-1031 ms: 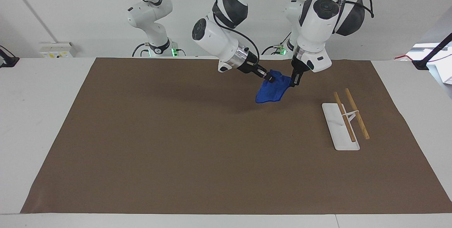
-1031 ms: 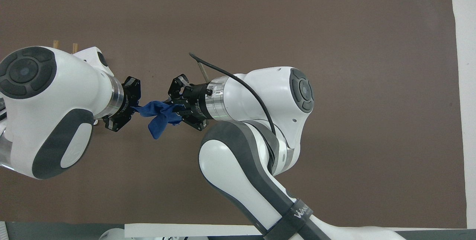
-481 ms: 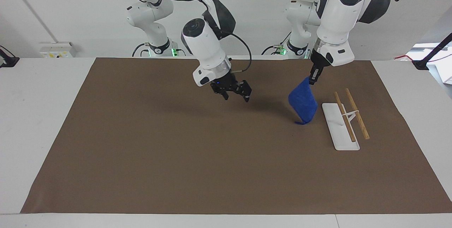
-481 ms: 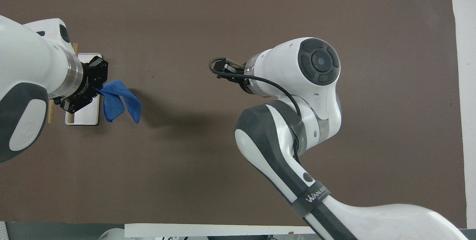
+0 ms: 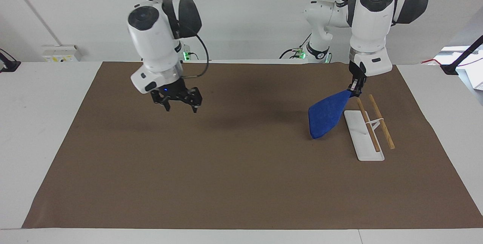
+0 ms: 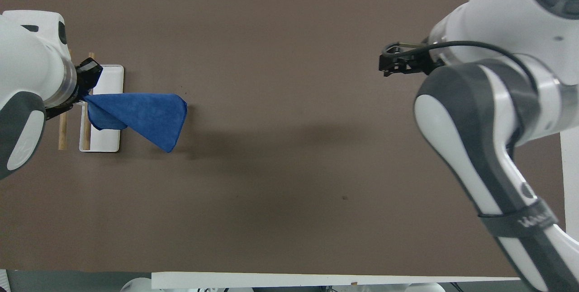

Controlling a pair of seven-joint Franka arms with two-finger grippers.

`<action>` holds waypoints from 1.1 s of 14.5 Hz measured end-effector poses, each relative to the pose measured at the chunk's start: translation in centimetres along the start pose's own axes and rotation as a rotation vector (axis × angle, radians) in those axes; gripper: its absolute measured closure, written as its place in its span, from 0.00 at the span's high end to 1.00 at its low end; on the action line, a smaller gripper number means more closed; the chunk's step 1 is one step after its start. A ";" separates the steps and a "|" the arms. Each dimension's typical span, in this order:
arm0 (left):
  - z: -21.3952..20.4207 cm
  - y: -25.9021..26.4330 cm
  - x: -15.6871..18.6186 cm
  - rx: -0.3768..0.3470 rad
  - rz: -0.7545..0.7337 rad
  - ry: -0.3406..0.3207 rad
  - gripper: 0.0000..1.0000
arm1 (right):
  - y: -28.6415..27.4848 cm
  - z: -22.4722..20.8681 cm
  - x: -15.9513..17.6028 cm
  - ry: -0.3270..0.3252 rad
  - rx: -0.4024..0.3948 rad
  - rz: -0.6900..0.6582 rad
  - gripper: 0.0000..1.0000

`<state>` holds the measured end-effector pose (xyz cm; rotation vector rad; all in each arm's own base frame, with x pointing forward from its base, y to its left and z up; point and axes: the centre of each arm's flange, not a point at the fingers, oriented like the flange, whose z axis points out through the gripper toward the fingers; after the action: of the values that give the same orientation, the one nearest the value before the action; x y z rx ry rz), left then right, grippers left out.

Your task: Right arm passes towel to left arm to hang

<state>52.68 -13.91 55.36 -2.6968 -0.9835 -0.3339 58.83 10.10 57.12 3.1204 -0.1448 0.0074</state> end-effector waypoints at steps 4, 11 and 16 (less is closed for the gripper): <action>1.0 -1.3 4.4 -0.045 0.041 0.099 0.02 | 11.0 -8.3 -2.3 -0.047 -0.052 -0.060 1.00; 3.7 -4.5 10.4 -0.080 0.035 0.161 0.02 | 14.6 -7.9 -3.8 -0.082 -0.043 -0.150 1.00; 7.2 -6.5 11.4 -0.077 0.068 0.160 0.02 | 13.9 -8.4 -5.3 -0.081 -0.042 -0.165 1.00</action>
<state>57.82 -0.09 52.94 -2.7139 -0.8486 -0.5751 52.29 -3.10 65.75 3.0807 0.1097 -0.1231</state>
